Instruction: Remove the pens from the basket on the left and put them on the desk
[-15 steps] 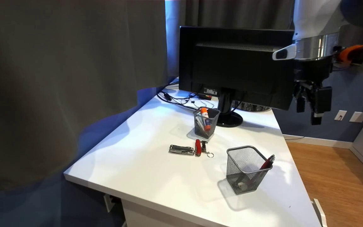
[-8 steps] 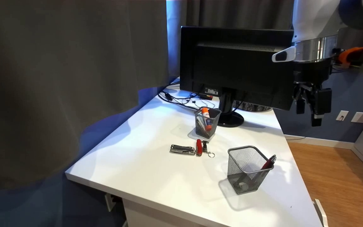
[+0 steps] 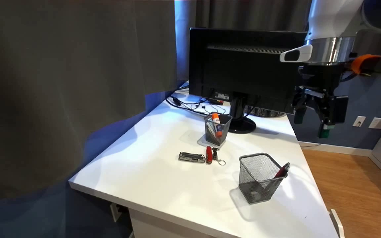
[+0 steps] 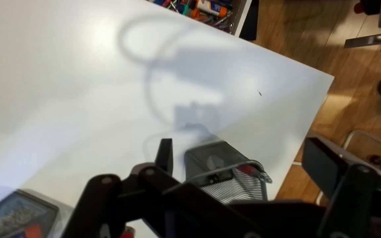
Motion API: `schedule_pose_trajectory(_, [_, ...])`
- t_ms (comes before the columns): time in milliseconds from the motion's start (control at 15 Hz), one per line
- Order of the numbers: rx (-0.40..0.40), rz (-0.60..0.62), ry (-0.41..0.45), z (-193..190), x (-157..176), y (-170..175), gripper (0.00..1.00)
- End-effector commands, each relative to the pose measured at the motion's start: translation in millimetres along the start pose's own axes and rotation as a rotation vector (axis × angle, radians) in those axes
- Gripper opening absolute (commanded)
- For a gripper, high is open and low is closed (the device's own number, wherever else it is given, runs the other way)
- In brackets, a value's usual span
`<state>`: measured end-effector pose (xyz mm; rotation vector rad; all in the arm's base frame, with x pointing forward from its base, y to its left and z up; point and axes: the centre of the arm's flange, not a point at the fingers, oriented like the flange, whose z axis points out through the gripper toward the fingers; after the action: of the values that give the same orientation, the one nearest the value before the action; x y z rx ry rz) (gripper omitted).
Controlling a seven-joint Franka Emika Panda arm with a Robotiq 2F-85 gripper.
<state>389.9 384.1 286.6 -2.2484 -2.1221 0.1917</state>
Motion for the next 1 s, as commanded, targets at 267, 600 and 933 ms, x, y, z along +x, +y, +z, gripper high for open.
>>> schedule_pose_trajectory(267, [0.01, -0.393, 0.15, 19, 5, -61, 1.0])
schedule_pose_trajectory(600, [-0.001, -0.528, 0.141, 35, 16, -68, 1.0])
schedule_pose_trajectory(933, [0.0, -0.558, 0.146, 40, 28, -63, 1.0])
